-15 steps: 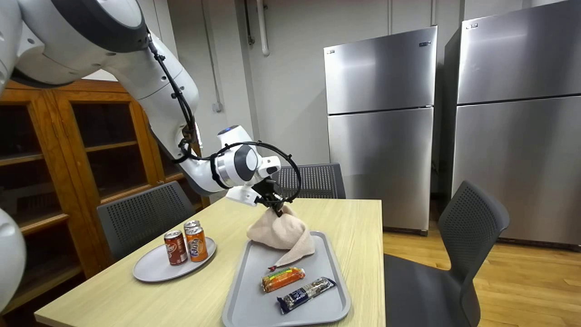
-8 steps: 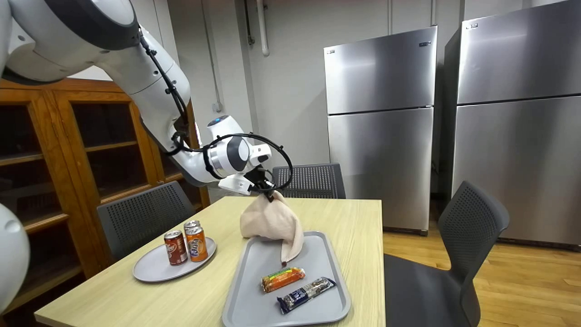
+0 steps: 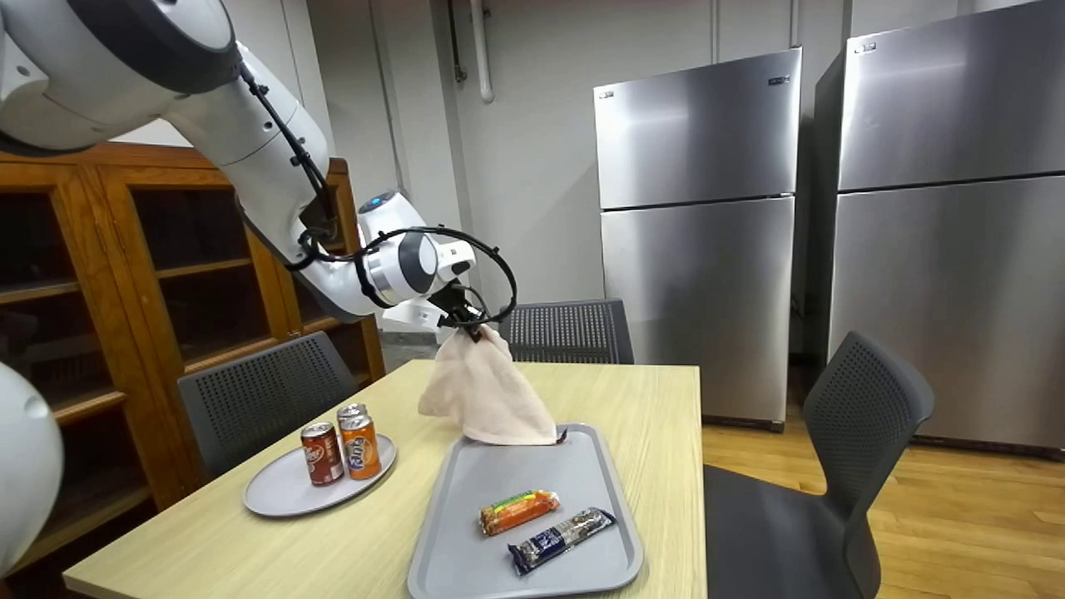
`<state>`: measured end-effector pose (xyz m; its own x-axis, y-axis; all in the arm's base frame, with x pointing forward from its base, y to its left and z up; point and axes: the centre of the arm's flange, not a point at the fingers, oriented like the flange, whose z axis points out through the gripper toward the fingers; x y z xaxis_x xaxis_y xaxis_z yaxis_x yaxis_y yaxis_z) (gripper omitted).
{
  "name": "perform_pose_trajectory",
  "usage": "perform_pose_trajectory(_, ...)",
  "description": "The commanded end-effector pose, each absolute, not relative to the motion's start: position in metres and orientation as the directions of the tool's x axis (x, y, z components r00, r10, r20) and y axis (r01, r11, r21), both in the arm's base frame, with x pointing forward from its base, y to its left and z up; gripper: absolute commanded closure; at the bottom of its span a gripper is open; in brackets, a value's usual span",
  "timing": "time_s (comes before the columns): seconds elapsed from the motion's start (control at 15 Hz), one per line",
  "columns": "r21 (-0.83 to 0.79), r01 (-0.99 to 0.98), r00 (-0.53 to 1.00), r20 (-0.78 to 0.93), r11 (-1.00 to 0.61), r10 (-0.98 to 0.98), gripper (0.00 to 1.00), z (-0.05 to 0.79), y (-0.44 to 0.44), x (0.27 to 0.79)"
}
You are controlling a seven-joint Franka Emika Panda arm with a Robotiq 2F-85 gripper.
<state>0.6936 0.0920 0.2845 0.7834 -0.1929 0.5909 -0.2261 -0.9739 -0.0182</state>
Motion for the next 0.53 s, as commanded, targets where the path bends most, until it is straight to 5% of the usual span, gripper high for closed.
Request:
perform_pose_trajectory(0.0,-0.022,-0.213,0.758,0.627,-0.977,-0.179,0.99,0.303,0.114,0.702)
perform_pose_trajectory(0.47,-0.038,-0.161,0.73,0.668,-0.986,-0.145,0.99,0.328,0.148,0.715)
